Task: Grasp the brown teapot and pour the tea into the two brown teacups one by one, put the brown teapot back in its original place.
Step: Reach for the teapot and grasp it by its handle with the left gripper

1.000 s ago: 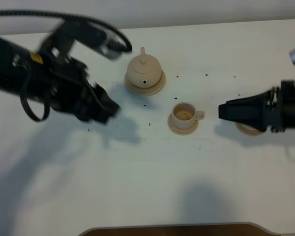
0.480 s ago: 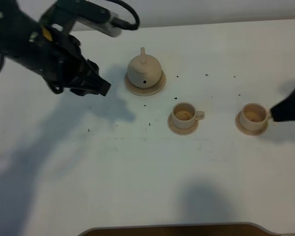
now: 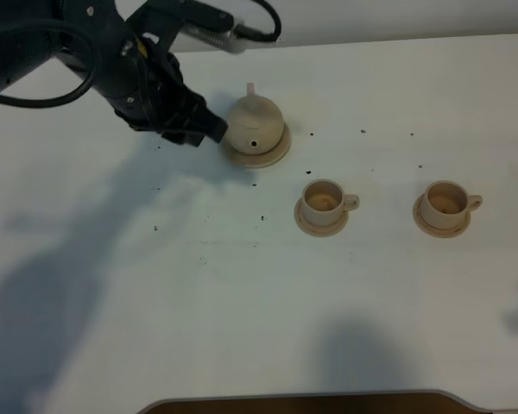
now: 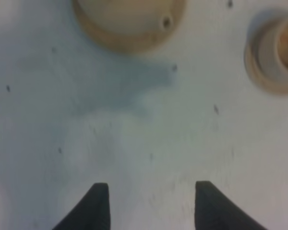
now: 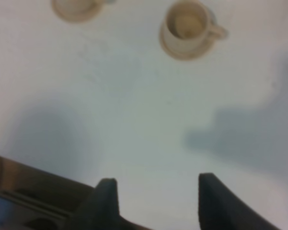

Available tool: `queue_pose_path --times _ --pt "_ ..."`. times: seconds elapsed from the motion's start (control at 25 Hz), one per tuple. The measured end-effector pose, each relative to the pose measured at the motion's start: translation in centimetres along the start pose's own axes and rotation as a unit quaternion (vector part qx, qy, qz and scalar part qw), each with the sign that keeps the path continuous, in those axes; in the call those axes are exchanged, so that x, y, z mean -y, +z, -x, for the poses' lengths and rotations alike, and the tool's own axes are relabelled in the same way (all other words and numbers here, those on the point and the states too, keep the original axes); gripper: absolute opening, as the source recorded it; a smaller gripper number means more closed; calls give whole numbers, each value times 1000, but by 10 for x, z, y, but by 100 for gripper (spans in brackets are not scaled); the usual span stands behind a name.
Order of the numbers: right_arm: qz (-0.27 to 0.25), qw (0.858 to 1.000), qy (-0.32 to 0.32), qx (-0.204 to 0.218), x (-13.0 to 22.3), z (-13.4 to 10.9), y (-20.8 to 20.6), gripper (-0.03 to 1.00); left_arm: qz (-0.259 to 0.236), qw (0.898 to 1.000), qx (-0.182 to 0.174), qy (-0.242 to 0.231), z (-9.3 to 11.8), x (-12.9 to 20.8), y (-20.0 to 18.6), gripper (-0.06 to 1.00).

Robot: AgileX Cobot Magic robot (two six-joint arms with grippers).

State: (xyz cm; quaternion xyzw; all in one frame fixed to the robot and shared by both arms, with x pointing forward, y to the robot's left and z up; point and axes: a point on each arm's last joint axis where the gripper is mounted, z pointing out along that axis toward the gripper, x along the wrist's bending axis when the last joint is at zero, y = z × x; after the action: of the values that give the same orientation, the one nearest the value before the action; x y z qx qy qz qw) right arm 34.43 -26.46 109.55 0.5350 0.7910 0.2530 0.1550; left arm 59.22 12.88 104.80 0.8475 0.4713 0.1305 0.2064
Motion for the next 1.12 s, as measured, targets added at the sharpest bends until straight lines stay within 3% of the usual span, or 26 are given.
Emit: queue_pose_path --times 0.44,0.6,0.96,1.12 --pt "51 999 -7 17 80 -8 10 41 47 999 -7 -1 -2 -12 1 41" --pt "83 996 -9 20 84 -9 5 41 54 999 -8 -1 -2 -13 0 41" --pt "91 996 6 10 85 -11 4 41 60 998 -10 9 -2 -14 0 41" --pt "115 991 53 41 87 -9 -1 41 59 998 -10 10 -2 -14 2 41"
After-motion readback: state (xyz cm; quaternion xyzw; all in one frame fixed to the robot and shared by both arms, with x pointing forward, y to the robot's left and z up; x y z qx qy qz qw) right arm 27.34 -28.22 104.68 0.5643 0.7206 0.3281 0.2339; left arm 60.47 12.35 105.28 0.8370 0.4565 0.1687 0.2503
